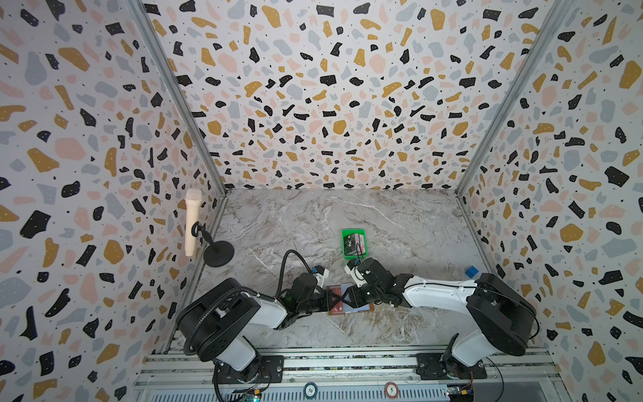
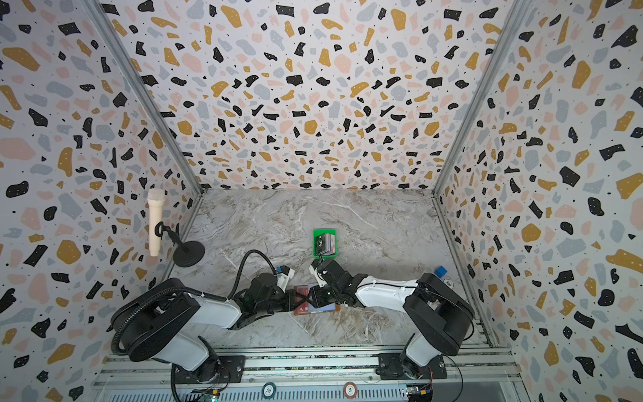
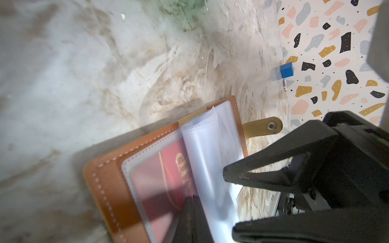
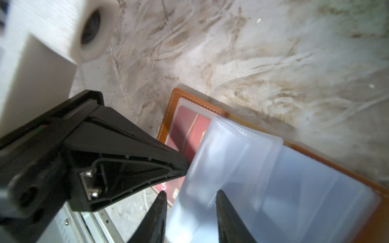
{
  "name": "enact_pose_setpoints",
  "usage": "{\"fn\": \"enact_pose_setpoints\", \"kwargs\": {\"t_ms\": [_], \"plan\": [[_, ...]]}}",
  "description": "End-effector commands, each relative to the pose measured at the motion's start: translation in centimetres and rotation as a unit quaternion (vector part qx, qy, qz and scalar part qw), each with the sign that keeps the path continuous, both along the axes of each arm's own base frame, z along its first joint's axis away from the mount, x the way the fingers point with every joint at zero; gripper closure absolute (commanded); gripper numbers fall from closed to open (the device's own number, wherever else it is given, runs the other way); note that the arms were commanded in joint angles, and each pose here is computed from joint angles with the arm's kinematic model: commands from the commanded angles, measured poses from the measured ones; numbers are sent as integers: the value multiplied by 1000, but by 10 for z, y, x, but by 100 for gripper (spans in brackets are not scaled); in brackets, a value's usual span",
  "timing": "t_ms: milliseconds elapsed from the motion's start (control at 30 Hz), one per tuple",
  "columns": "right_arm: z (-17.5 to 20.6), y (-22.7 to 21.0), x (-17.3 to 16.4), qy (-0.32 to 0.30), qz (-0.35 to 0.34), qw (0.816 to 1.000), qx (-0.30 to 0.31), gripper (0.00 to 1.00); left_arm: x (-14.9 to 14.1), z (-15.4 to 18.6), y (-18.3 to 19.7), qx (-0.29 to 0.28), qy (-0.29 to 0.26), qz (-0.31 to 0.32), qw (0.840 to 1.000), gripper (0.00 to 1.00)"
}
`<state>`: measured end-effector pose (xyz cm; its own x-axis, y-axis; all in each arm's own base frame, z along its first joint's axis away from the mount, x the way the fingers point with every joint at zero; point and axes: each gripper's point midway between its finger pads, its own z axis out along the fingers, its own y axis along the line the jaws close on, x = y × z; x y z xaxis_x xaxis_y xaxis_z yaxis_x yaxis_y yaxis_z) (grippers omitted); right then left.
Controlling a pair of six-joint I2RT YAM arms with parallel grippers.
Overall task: Insert credit cards into a card holder
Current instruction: Flip over the card slot in the card holder.
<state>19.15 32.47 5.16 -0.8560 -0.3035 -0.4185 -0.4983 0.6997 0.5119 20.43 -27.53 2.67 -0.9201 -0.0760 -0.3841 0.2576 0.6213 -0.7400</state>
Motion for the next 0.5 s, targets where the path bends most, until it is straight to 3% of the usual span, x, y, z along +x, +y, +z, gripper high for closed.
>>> {"fn": "enact_pose_setpoints", "kwargs": {"t_ms": [0,267,467], "plan": [[25,14,3,-15,9,999,34,60,-1,-2,-2,4,8,-3,1000,100],[29,28,3,-16,26,999,38,60,5,12,1,-13,-2,9,1000,100],[33,44,7,-21,40,998,43,60,21,35,28,-19,-30,51,998,100]]}}
